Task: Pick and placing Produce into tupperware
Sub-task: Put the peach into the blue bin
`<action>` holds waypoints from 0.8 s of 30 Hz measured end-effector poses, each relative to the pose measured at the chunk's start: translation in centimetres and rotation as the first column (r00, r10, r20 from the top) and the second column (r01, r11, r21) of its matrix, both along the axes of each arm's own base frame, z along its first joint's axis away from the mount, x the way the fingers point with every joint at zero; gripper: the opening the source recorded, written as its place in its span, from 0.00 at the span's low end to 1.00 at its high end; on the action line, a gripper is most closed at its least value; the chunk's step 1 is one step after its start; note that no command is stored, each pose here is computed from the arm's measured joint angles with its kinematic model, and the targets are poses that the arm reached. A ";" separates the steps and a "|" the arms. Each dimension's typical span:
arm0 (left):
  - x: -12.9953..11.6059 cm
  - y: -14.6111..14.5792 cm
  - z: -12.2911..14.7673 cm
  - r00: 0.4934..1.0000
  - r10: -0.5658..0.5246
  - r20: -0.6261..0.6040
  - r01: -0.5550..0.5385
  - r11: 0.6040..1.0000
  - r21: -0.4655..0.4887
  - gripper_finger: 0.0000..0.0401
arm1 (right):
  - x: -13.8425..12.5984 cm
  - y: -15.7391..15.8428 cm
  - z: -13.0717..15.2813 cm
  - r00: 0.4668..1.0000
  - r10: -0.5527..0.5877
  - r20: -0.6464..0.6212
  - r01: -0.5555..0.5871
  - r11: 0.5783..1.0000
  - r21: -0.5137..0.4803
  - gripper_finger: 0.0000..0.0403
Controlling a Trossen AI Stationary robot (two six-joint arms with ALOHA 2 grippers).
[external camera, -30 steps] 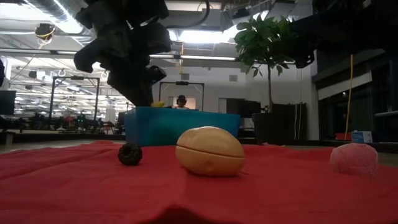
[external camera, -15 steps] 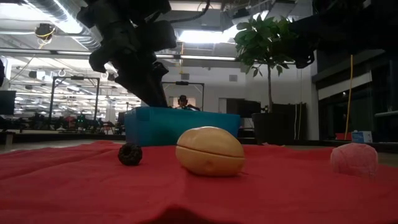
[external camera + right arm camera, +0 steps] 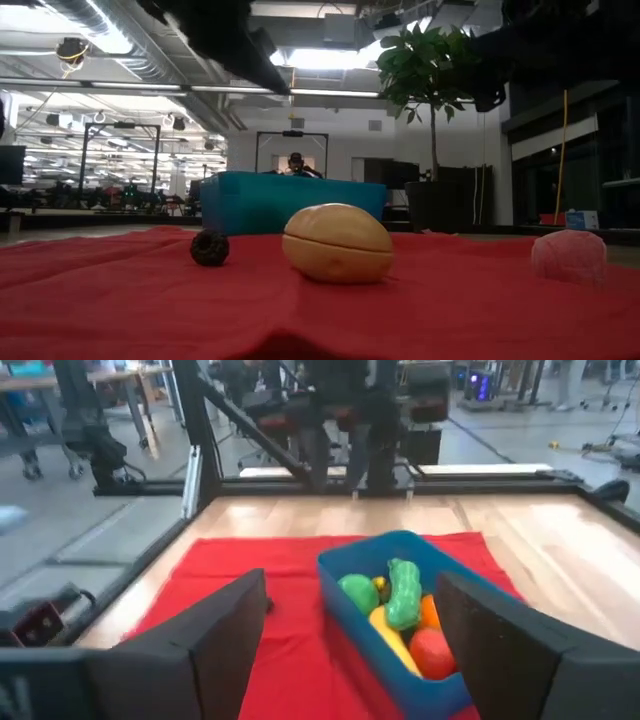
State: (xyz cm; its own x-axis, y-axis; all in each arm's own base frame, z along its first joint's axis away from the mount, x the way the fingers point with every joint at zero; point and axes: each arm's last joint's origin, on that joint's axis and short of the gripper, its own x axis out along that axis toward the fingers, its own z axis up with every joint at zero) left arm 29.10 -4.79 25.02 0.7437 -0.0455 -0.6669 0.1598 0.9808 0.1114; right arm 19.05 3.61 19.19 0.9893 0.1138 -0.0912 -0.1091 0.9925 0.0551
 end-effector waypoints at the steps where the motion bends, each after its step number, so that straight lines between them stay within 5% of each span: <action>1: -0.2 -0.3 0.1 1.000 0.004 0.012 -0.004 1.000 0.003 0.28 | 0.0 0.0 0.0 1.000 -0.001 0.003 0.001 1.000 0.017 0.72; 8: -2.1 -2.1 -0.8 0.993 0.094 0.064 -0.096 0.995 0.020 0.24 | 0.0 0.3 0.2 1.000 0.001 -0.012 0.001 0.985 0.170 0.72; 17: -4.7 -3.9 -3.1 0.962 0.250 0.106 -0.253 0.967 0.009 0.20 | 0.1 0.4 -0.1 0.999 -0.016 -0.041 0.022 0.991 0.132 0.72; 20: -5.1 -4.6 -3.5 0.960 0.258 0.104 -0.258 0.966 -0.017 0.18 | 0.1 0.5 -0.5 0.998 -0.013 -0.066 0.018 0.997 0.079 0.72; 24: -5.4 -5.5 -3.6 0.966 0.226 0.123 -0.223 0.974 -0.036 0.16 | 0.2 0.9 -0.3 0.997 0.008 -0.080 0.003 0.991 0.130 0.72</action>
State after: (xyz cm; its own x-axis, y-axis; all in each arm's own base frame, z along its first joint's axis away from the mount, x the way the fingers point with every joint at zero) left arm 23.66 -10.28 21.41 0.8138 0.1193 -0.5687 -0.0789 0.9923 0.0952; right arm 19.22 4.47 18.86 0.9791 0.1323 -0.1544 -0.1015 0.9760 0.1926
